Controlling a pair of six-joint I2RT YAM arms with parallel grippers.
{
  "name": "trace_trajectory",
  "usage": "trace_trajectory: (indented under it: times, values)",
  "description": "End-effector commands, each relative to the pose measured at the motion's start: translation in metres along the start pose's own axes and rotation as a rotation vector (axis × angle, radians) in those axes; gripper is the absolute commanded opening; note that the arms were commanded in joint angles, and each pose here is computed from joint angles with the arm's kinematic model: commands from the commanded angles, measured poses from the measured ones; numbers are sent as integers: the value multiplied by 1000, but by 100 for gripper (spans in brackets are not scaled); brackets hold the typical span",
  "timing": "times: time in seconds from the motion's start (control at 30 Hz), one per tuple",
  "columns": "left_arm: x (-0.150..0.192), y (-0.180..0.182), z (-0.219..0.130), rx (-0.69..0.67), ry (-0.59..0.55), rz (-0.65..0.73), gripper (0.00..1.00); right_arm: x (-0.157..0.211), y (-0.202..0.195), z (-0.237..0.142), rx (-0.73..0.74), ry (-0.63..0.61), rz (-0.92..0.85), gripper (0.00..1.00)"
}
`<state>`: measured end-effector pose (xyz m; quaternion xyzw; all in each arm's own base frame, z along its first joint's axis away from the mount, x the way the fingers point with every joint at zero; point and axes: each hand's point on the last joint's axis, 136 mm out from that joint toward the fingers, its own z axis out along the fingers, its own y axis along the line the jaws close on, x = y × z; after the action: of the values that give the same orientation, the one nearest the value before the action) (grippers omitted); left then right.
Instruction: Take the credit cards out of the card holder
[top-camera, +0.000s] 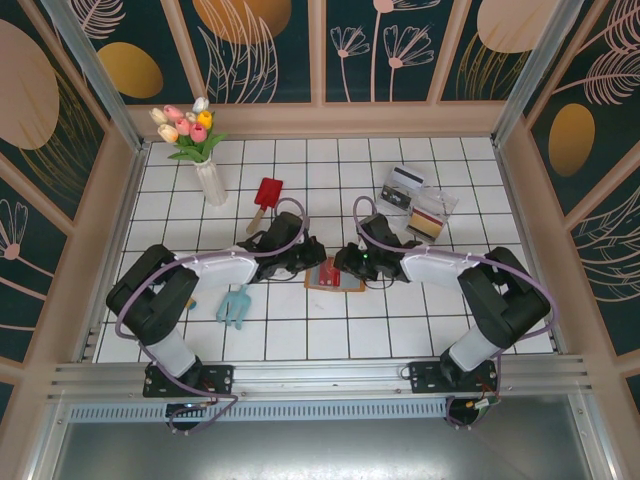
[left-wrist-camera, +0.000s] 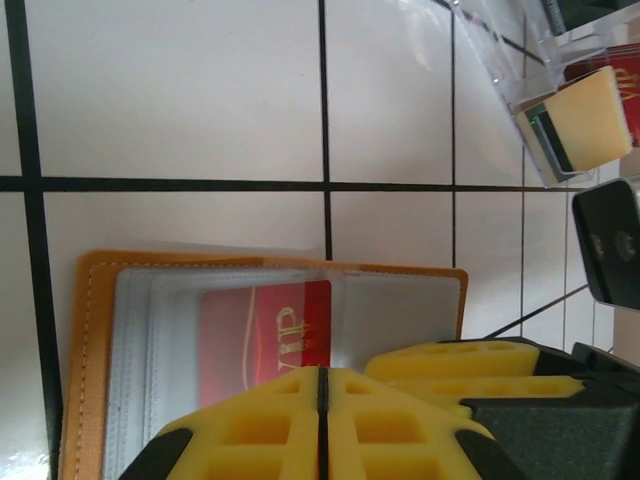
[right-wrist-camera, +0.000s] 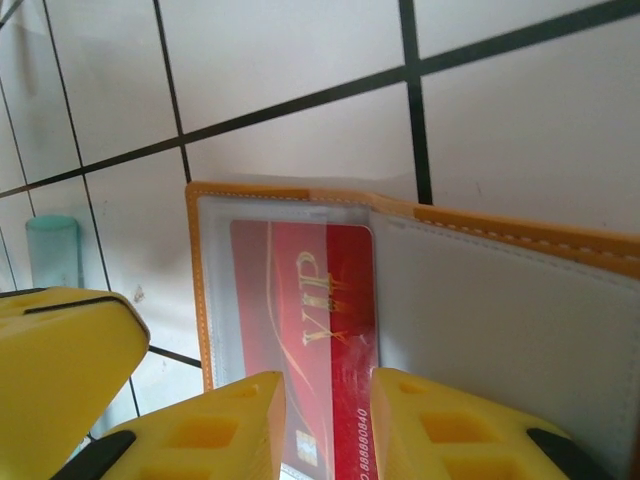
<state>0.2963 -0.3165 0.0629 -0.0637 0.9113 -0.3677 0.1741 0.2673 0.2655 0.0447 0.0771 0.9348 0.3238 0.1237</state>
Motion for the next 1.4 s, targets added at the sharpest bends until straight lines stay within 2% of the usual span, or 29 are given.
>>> trace_trajectory:
  times: [0.0, 0.23, 0.6, 0.77, 0.9, 1.37]
  values:
    - [3, 13, 5, -34, -18, -22, 10, 2, -7, 4, 8, -3, 8, 30]
    - [20, 46, 14, -106, 14, -55, 9, 7, -11, 11, 3, 25, -4, 29]
    - [40, 76, 14, -170, 46, -86, 8, 18, -15, 16, -51, 55, -23, 25]
    - [42, 79, 13, -175, 44, -92, 8, 20, -15, 16, -80, 63, -29, 22]
    - [42, 80, 11, -180, 38, -95, 8, 17, -22, 15, -44, 54, -19, 19]
    - [39, 80, 5, -182, 18, -93, 9, 14, -33, -16, -21, -9, -18, 8]
